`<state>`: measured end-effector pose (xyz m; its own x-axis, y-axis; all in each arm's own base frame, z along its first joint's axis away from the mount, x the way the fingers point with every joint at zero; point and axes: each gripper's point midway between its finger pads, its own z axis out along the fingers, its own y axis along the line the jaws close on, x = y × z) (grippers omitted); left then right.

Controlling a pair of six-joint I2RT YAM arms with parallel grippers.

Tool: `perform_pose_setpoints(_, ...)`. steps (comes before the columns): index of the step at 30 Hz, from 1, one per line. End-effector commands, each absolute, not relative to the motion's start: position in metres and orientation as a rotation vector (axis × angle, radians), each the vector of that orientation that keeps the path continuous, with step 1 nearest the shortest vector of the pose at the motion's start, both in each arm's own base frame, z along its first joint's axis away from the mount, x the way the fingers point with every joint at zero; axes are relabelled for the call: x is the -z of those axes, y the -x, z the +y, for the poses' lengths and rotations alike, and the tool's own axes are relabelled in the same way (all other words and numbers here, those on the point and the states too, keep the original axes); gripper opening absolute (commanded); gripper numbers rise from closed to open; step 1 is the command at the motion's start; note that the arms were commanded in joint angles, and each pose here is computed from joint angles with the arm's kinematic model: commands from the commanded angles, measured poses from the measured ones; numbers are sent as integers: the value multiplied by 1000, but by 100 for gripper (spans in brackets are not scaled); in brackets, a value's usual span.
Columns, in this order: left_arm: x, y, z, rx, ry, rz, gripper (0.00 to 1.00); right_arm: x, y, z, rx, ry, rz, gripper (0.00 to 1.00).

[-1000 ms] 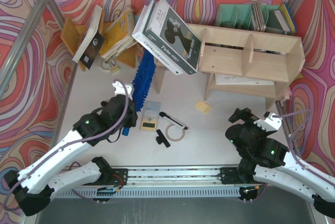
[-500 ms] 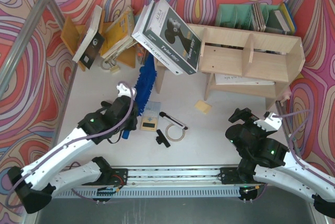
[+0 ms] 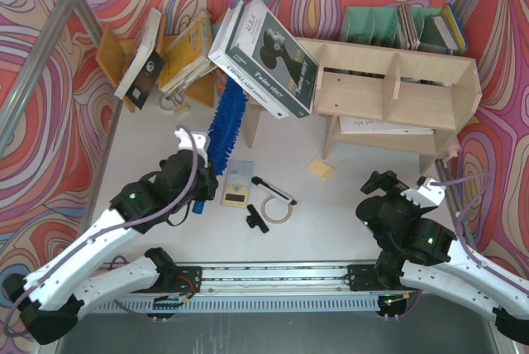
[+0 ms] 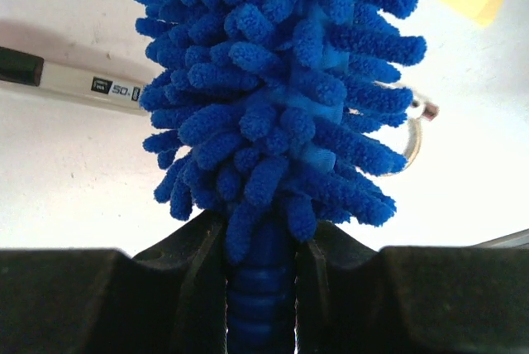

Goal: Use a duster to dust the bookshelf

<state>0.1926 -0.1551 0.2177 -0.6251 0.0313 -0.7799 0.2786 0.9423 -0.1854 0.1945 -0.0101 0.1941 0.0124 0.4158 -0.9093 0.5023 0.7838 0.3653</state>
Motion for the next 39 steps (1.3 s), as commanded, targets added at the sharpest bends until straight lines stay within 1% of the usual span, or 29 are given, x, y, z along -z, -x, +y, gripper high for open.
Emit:
perform_pose_setpoints(1,-180,-193,-164,306,-252,2348,0,-195,-195,-14,95,-751,1578,99)
perform_pose_setpoints(3,-163,-193,-162,238,-264,2413,0,-195,-195,-14,93,-751,1578,99)
perform_pose_setpoints(6,-164,-197,-155,164,-266,2424,0,-195,-195,-14,95,-751,1578,99)
perform_pose_setpoints(15,-237,-213,-140,189,-190,2182,0,-196,-195,-14,95,-752,1575,99)
perform_pose_setpoints(22,-283,-213,-132,264,-153,2038,0,-195,-195,-13,98,-747,1578,99)
perform_pose_setpoints(25,-296,-214,-124,235,-136,2008,0,-195,-195,-13,100,-746,1580,99)
perform_pose_setpoints(31,-318,-219,-90,56,-50,1963,0,-195,-196,-12,101,-745,1579,99)
perform_pose_setpoints(39,-365,-215,-64,24,16,1838,0,-195,-196,-12,106,-742,1580,99)
